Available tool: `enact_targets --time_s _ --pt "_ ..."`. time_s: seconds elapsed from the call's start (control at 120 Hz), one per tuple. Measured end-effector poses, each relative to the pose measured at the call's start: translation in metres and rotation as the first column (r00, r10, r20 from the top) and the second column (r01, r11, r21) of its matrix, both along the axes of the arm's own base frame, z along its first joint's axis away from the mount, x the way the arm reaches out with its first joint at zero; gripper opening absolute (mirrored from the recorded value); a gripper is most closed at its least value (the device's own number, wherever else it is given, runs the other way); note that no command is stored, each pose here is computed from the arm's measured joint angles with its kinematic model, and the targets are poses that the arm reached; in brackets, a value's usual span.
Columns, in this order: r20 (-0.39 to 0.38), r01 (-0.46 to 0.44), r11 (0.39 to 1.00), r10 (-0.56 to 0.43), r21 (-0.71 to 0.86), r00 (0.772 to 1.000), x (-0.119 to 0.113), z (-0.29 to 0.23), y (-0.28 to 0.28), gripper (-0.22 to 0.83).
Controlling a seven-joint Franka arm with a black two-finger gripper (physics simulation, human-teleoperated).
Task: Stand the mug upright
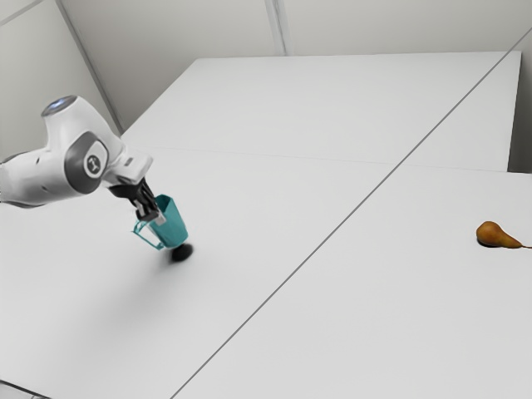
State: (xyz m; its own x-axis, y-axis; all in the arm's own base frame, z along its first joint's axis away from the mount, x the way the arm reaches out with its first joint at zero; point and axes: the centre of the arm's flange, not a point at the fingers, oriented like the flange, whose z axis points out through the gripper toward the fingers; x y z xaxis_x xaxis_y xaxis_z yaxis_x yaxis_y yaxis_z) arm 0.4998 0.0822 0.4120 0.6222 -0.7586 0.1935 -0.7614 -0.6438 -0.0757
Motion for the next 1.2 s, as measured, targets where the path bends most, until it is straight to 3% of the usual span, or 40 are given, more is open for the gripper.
enact_targets --time_s 0.192,0.358,0.883,1.067,1.2 --pt "-0.034 -0.086 0.996 0.086 -0.001 0.996 0.02 -0.01 -0.038 -0.17" --pt "-0.065 -0.148 0.989 0.147 -0.009 0.987 0.023 -0.019 -0.07 -0.17" --pt "-0.129 -0.348 0.937 0.344 -0.012 0.93 0.024 -0.036 -0.097 -0.16" --pt "-0.144 -0.388 0.921 0.382 -0.015 0.913 0.023 -0.035 -0.1 0.22" --pt "-0.108 -0.419 0.907 0.412 -0.049 0.905 0.018 -0.007 -0.095 0.39"
